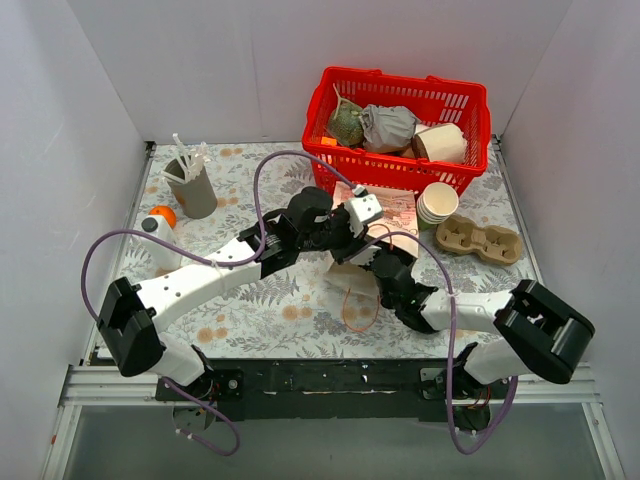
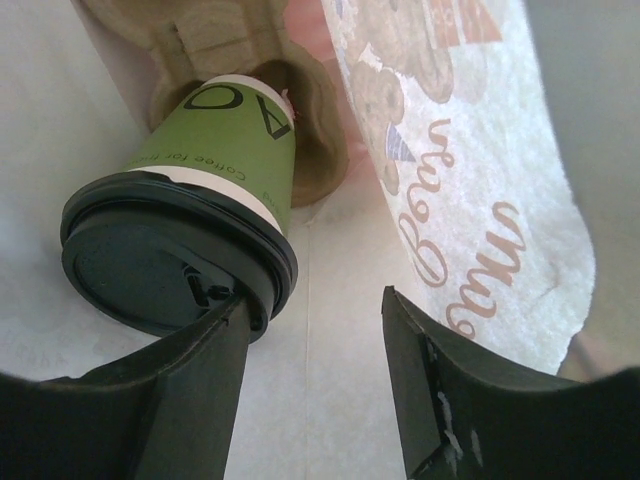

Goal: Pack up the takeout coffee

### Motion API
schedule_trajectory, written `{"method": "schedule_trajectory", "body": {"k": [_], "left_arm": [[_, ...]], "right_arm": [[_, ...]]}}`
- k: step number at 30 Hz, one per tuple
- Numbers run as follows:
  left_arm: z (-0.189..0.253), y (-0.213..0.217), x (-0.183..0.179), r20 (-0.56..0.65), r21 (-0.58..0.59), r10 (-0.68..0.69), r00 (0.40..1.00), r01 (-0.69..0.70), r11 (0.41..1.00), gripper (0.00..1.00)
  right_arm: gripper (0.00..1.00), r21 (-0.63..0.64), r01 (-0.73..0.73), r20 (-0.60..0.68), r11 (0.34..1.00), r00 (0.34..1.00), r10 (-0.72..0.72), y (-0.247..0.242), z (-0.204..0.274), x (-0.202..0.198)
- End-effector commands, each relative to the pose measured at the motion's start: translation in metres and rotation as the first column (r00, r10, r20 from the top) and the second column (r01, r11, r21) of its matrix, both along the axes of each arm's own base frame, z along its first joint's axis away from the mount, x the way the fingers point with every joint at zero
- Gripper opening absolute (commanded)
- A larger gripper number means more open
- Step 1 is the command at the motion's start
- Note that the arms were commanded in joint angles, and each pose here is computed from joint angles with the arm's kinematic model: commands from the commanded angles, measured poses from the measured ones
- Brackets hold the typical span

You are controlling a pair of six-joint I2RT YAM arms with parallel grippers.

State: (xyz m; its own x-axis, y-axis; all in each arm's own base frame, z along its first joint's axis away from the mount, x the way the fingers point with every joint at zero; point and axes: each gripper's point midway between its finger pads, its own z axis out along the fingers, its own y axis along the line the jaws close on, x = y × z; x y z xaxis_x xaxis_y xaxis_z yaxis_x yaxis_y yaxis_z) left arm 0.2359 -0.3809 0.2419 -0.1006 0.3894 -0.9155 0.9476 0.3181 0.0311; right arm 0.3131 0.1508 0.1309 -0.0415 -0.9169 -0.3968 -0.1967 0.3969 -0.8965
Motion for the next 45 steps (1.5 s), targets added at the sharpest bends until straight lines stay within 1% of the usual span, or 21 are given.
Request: {"method": "schedule_trajectory", "body": {"k": [1, 2, 3, 5, 7, 10, 16, 19, 21, 24, 28, 30, 33, 34, 37, 38, 41, 43, 45], "left_arm": [[-0.026, 0.008, -0.004, -0.105, 0.087, 0.059, 0.993, -0.05, 0.995, 0.0], [-0.025, 0.008, -0.005, -0.114, 0.08, 0.063, 0.991, -0.054, 0.995, 0.0], [-0.025, 0.007, -0.004, -0.113, 0.076, 0.064, 0.992, -0.055, 0.996, 0.0], [-0.026, 0.008, -0.004, -0.118, 0.076, 0.077, 0.99, -0.068, 0.995, 0.0], [-0.027, 0.007, -0.003, -0.123, 0.077, 0.084, 0.989, -0.075, 0.994, 0.0], [-0.027, 0.006, -0.002, -0.132, 0.075, 0.087, 0.987, -0.078, 0.994, 0.0], [-0.022, 0.005, -0.005, -0.142, 0.06, 0.084, 0.986, -0.076, 0.995, 0.0], [-0.02, 0.006, -0.003, -0.141, 0.056, 0.099, 0.985, -0.091, 0.994, 0.0], [-0.018, 0.006, -0.001, -0.136, 0.054, 0.107, 0.985, -0.1, 0.993, 0.0], [-0.016, 0.006, -0.001, -0.137, 0.048, 0.112, 0.984, -0.106, 0.993, 0.0], [-0.016, 0.007, 0.001, -0.141, 0.047, 0.129, 0.981, -0.124, 0.991, 0.0], [-0.015, 0.007, 0.001, -0.145, 0.045, 0.133, 0.981, -0.128, 0.991, 0.0], [-0.013, 0.006, 0.001, -0.152, 0.038, 0.137, 0.979, -0.133, 0.99, 0.0], [-0.012, 0.006, 0.002, -0.152, 0.035, 0.141, 0.978, -0.137, 0.99, 0.0], [-0.009, 0.006, 0.001, -0.163, 0.031, 0.148, 0.976, -0.145, 0.989, 0.0], [-0.009, 0.007, 0.002, -0.166, 0.03, 0.155, 0.974, -0.152, 0.988, 0.0], [-0.006, 0.007, 0.0, -0.185, 0.021, 0.164, 0.969, -0.163, 0.986, 0.0], [0.0, 0.006, 0.001, -0.189, 0.01, 0.175, 0.966, -0.176, 0.984, 0.0], [0.003, 0.008, 0.003, -0.211, 0.012, 0.204, 0.956, -0.206, 0.979, 0.0]], "right_arm": [[0.64, 0.286, 0.034, 0.033, 0.958, 0.998, -0.045, 0.013, 0.047, 0.006], [0.64, 0.31, 0.023, 0.018, 0.95, 0.999, -0.03, 0.014, 0.05, 0.003], [0.69, 0.323, 0.02, -0.03, 0.946, 1.0, -0.011, 0.017, 0.043, -0.002], [0.7, 0.363, -0.034, -0.06, 0.931, 0.996, 0.06, 0.026, 0.043, -0.01], [0.72, 0.377, -0.064, -0.103, 0.924, 0.989, 0.111, 0.031, 0.036, -0.019], [0.73, 0.397, -0.064, -0.113, 0.916, 0.987, 0.118, 0.029, 0.039, -0.025], [0.73, 0.425, -0.069, -0.094, 0.903, 0.988, 0.119, 0.027, 0.049, -0.029], [0.74, 0.459, -0.093, -0.1, 0.884, 0.983, 0.155, 0.034, 0.057, -0.035], [0.74, 0.51, -0.086, -0.108, 0.856, 0.981, 0.163, 0.037, 0.069, -0.039], [0.74, 0.597, -0.079, -0.121, 0.798, 0.975, 0.187, 0.04, 0.082, -0.048], [0.73, 0.703, -0.14, -0.099, 0.697, 0.952, 0.29, 0.05, 0.099, -0.063], [0.73, 0.74, -0.174, -0.068, 0.65, 0.942, 0.33, 0.052, 0.111, -0.07], [0.73, 0.769, -0.248, -0.024, 0.589, 0.91, 0.414, 0.059, 0.125, -0.082], [0.73, 0.779, -0.285, -0.008, 0.558, 0.886, 0.463, 0.066, 0.131, -0.088], [0.73, 0.816, -0.322, 0.029, 0.48, 0.852, 0.523, 0.073, 0.147, -0.1], [0.73, 0.826, -0.338, 0.051, 0.451, 0.842, 0.537, 0.074, 0.157, -0.104], [0.72, 0.851, -0.348, 0.071, 0.395, 0.82, 0.568, 0.076, 0.17, -0.112], [0.72, 0.866, -0.334, 0.083, 0.372, 0.83, 0.551, 0.072, 0.177, -0.113], [0.71, 0.892, -0.308, 0.099, 0.331, 0.848, 0.521, 0.065, 0.188, -0.114]]}}
